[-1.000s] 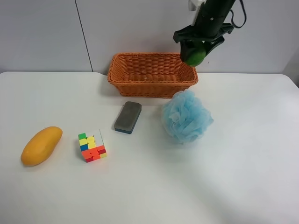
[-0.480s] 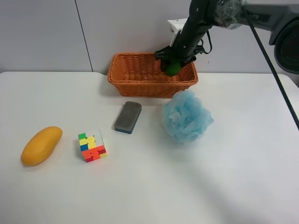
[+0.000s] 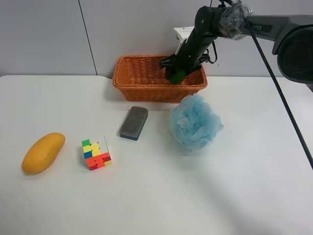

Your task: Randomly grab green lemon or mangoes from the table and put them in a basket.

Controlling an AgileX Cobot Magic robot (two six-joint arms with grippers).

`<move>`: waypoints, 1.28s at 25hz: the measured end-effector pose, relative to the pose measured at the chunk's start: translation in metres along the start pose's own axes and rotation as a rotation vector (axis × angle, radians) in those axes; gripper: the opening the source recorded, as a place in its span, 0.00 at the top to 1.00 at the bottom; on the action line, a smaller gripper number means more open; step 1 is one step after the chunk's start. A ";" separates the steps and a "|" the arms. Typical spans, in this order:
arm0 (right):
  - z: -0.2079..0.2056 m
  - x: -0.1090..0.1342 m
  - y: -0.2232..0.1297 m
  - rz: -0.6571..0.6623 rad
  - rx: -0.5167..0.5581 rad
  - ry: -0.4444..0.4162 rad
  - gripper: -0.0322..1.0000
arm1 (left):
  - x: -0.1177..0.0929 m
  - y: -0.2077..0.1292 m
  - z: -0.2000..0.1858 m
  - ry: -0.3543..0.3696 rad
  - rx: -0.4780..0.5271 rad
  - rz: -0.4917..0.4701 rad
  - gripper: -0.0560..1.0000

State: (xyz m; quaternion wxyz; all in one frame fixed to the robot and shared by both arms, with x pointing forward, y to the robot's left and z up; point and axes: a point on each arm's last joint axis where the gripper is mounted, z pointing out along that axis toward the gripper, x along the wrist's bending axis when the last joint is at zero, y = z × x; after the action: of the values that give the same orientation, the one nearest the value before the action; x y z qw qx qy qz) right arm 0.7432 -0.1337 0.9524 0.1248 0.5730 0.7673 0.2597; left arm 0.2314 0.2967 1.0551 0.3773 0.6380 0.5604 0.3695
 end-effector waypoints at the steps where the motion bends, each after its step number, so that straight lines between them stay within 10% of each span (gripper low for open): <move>1: 0.000 0.000 0.000 0.002 -0.002 0.001 0.34 | 0.000 0.000 0.000 0.000 0.000 0.000 0.01; 9: 0.000 0.000 0.001 0.005 -0.009 0.004 0.03 | 0.000 0.000 0.000 0.000 0.000 0.000 0.01; 19: -0.024 0.003 0.004 -0.013 0.036 -0.001 0.01 | 0.000 0.000 0.000 0.000 0.000 0.000 0.01; 32: -0.196 0.016 0.019 -0.076 0.036 -0.050 0.01 | 0.000 0.000 0.000 0.000 0.000 0.000 0.01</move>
State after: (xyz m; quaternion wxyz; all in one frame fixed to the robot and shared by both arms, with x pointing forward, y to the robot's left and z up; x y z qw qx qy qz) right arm 0.6576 -0.1648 1.1278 0.1434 0.5518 0.7897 0.2264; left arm 0.2314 0.2967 1.0551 0.3773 0.6380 0.5604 0.3695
